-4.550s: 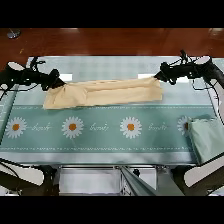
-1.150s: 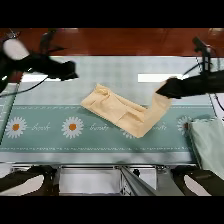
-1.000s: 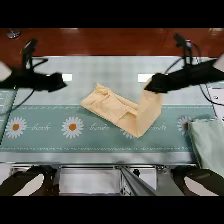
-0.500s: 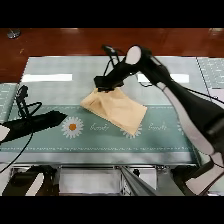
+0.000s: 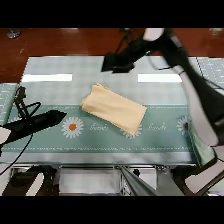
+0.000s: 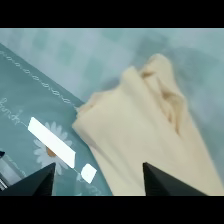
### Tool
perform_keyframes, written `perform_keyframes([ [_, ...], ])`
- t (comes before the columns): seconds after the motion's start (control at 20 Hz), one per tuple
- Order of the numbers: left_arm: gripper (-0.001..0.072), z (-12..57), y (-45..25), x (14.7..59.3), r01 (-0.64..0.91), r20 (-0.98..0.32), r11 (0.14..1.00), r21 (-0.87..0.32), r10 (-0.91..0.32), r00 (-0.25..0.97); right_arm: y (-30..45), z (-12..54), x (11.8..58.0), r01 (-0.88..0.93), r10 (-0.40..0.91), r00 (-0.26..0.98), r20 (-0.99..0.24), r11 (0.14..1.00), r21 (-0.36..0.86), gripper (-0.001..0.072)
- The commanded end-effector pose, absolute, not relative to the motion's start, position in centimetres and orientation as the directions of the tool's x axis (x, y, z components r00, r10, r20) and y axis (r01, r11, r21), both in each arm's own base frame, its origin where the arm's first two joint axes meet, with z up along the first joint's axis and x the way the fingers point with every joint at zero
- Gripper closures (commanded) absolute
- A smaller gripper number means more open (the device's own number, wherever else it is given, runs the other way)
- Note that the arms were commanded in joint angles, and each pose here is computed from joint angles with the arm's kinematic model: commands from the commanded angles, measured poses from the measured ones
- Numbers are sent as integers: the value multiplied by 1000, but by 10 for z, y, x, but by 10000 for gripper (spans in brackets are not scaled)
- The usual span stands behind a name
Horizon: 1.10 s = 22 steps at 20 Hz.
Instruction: Fold the shirts.
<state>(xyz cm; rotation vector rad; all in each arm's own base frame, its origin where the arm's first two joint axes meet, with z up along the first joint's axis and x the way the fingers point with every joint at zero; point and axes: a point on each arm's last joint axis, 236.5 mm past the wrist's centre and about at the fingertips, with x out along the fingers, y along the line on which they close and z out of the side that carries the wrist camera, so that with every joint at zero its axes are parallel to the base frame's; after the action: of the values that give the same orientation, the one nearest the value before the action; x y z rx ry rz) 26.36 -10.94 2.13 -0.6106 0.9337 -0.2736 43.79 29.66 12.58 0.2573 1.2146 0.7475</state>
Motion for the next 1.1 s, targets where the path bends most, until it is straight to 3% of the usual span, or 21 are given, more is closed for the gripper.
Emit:
perform_keyframes([
  [0.0, 678, 22, -109, 265, -37, -664, 800, -598, -469, 582, 153, 178, 406, -307, 411, 294, -863, 896, 322, 81],
  [0.1, 678, 21, -108, 265, -36, -664, 802, -597, -468, 583, 91, 188, 380, -181, 303, 443, -844, 952, 247, 81],
  [0.2, 678, 20, -108, 265, -39, -667, 801, -597, -469, 579, 55, 158, 344, -12, 255, 541, -802, 955, 295, 81],
  [0.3, 678, 14, -109, 264, -45, -681, 803, -594, -472, 560, 37, 90, 302, 199, 213, 556, -803, 904, 377, 81],
  [0.45, 678, -1, -113, 262, -46, -725, 814, -580, -489, 484, 81, -16, 241, 374, 391, 430, -814, 743, 555, 81],
  [0.55, 678, -6, -115, 268, -62, -742, 813, -579, -494, 453, 116, -46, 226, 385, 519, 382, -765, 663, 642, 84],
  [0.8, 678, -13, -127, 272, -45, -756, 817, -575, -510, 410, 156, -81, 234, 391, 608, 248, -754, 650, 652, 88],
  [1.05, 678, -16, -139, 266, -13, -760, 818, -574, -528, 380, 192, -106, 273, 368, 639, 137, -757, 676, 638, 90],
])
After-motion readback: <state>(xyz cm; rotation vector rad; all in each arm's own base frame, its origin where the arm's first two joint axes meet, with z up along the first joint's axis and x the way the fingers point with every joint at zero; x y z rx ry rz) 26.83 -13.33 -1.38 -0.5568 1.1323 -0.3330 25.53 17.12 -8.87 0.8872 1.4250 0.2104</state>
